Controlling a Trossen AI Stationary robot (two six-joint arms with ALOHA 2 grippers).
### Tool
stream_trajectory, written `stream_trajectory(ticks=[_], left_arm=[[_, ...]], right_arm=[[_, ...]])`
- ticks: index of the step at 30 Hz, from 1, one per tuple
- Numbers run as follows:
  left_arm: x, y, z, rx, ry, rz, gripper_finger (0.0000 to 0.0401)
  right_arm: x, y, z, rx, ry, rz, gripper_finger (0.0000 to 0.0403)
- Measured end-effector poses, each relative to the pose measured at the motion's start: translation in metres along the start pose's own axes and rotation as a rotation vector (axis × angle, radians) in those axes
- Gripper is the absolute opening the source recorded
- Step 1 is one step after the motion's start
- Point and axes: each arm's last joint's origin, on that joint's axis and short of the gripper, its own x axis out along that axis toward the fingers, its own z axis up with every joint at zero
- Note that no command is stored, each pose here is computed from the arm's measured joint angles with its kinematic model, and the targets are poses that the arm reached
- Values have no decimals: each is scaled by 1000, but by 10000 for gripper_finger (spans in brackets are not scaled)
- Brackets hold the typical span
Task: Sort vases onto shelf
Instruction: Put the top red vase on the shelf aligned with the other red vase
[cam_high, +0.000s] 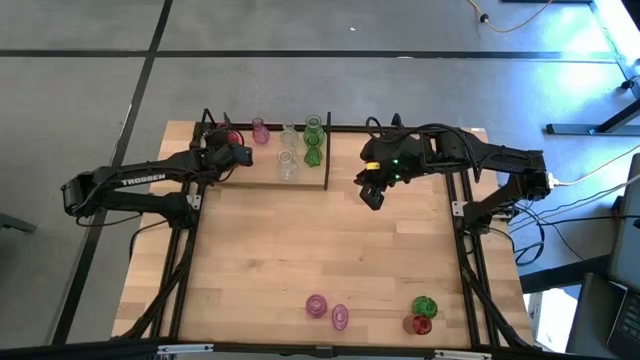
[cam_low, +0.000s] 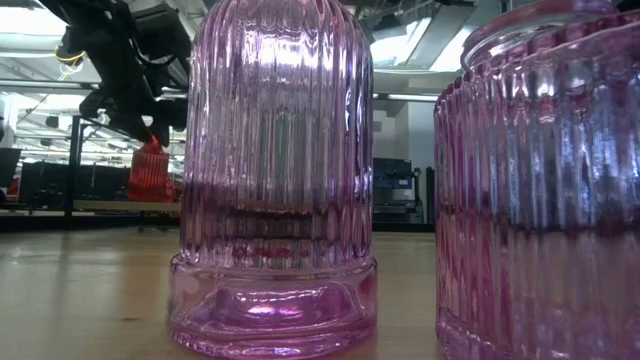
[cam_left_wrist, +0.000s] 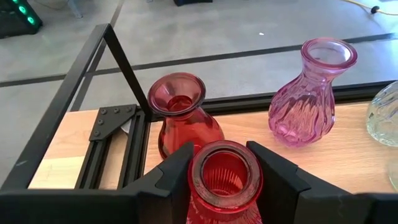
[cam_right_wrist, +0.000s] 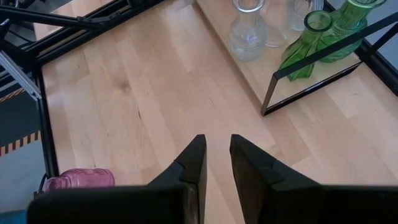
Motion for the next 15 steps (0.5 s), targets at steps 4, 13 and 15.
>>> stream_trajectory(ticks=[4, 13, 15], left_arm=[[0, 1, 0, 1, 6, -1, 138], [-6, 8, 4, -43, -8, -29, 140], [-7, 9, 5, -53, -9, -34, 149]], right_arm=[[0, 0, 0, 0, 0, 0, 60], [0, 0, 0, 0, 8, 17, 60], [0, 1, 0, -1, 8, 17, 60]])
